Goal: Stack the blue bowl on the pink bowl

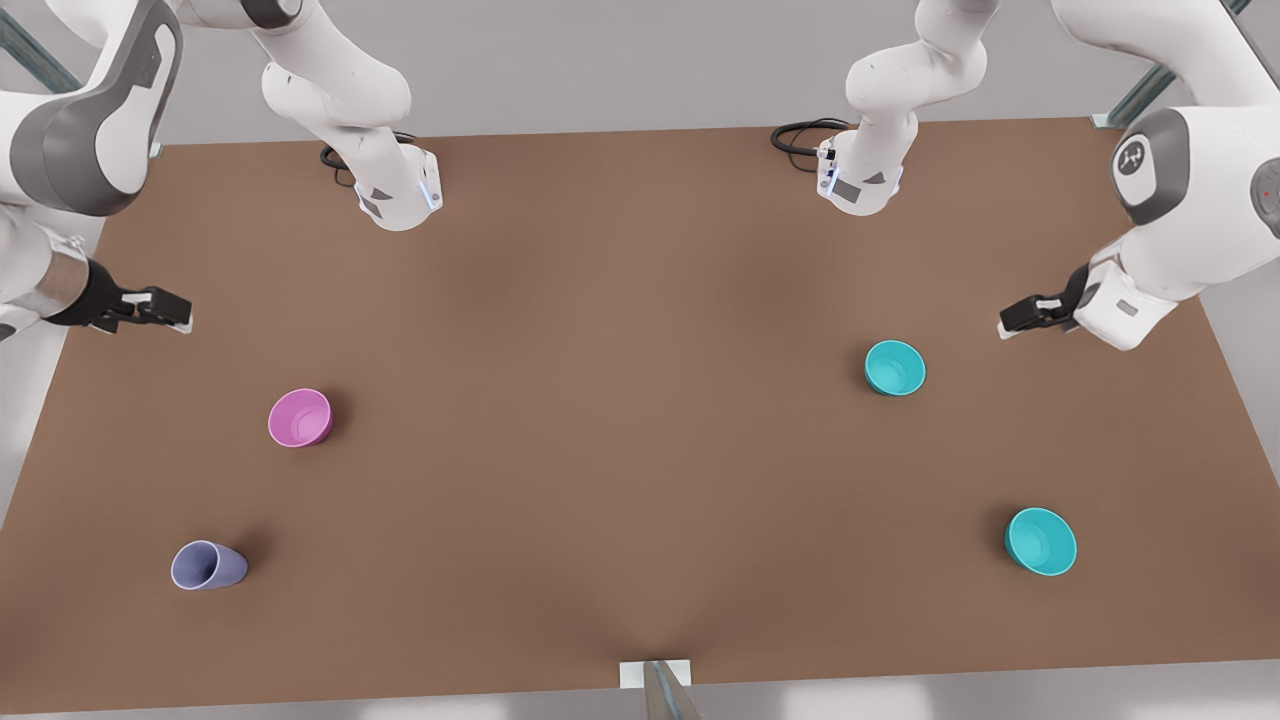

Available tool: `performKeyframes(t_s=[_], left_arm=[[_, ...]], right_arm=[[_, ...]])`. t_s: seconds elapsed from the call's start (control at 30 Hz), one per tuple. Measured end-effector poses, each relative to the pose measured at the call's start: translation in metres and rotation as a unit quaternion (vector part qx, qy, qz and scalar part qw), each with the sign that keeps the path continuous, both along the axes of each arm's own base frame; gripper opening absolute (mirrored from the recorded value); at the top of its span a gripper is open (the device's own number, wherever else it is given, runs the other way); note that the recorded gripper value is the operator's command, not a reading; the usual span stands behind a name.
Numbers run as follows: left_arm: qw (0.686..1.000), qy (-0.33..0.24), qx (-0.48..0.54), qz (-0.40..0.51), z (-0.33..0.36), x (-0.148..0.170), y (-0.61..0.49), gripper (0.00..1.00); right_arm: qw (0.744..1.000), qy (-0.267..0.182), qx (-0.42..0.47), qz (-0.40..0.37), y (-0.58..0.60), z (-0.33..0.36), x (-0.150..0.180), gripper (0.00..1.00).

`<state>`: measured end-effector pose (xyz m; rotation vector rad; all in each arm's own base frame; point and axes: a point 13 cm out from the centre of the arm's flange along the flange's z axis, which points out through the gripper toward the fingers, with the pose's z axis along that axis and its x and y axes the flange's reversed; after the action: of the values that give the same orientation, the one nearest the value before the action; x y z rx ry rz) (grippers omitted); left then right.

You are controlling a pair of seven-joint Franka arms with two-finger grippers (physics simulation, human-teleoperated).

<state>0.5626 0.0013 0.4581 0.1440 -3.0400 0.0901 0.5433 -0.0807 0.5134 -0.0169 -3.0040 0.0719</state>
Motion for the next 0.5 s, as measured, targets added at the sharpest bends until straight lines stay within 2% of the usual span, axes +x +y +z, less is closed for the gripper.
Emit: performKeyframes(t_s=[0.13,0.23,0.3,0.4,0.5], left_arm=[[1.000,-0.001,0.000,-0.002,0.003,0.000,-0.002,1.00],[1.000,-0.006,-0.001,-0.004,0.006,0.006,-0.003,1.00],[1.000,-0.011,0.000,-0.004,0.013,0.007,-0.002,1.00],[1.000,-0.013,0.002,-0.002,0.019,0.004,0.001,1.00],[1.000,-0.015,0.003,0.000,0.025,0.004,0.004,1.00]], right_arm=[[1.000,0.021,0.004,0.006,0.003,-0.023,0.010,1.00],[0.994,0.105,0.015,0.007,0.004,-0.108,0.004,1.00],[0.990,0.141,0.023,-0.005,-0.009,-0.161,-0.011,1.00],[0.987,0.152,0.036,-0.030,-0.035,-0.225,-0.022,1.00],[0.989,0.131,0.044,-0.054,-0.063,-0.275,-0.009,1.00]])
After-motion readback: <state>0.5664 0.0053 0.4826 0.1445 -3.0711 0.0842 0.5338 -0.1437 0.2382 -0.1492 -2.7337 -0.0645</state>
